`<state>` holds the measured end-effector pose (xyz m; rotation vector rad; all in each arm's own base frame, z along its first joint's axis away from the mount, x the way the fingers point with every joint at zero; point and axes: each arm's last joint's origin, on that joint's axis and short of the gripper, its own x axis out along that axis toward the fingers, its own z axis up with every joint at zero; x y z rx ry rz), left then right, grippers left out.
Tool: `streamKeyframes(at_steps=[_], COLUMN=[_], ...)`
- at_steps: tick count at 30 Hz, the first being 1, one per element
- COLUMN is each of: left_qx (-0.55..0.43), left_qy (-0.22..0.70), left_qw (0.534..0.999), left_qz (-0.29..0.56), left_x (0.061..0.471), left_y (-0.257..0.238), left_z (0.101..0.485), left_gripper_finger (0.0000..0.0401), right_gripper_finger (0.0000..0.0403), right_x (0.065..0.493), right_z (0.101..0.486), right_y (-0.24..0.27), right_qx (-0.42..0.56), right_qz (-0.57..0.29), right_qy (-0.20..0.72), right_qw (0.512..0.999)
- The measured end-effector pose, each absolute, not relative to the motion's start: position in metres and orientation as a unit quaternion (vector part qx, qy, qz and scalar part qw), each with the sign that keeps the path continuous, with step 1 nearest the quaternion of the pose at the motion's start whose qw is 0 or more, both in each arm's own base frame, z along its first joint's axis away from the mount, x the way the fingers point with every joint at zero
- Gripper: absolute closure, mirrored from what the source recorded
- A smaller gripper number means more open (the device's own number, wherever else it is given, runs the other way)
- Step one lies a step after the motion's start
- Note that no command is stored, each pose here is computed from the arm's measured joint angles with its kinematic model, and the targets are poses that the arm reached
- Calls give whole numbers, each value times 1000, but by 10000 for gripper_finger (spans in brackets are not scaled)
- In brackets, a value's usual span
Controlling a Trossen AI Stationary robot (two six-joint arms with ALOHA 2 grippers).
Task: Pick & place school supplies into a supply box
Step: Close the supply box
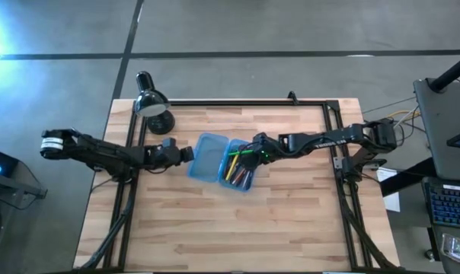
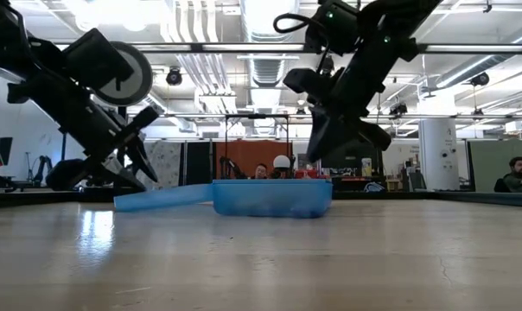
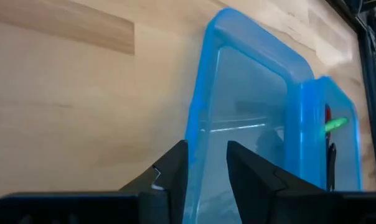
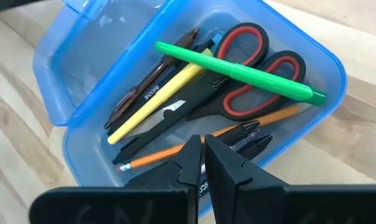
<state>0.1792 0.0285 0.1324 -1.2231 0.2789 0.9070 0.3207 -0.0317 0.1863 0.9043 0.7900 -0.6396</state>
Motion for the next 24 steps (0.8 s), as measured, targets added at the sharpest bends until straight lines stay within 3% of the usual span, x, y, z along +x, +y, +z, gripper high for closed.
streamKeyframes(at_steps=[8,17,24], left_qx=[-548,-529,-520], left_qy=[123,202,223], left_qw=[702,699,711], left_qz=[438,436,417], left_x=[175,169,178], left_y=[36,35,35], left_z=[130,121,113], left_gripper_finger=[310,394,399], right_gripper_finger=[390,390,390], right_x=[322,321,323], right_z=[181,181,173], right_y=[-31,-31,-31], right_qx=[417,422,427], right_qz=[-298,-302,-306], right_qy=[375,374,384], right_qw=[773,769,760])
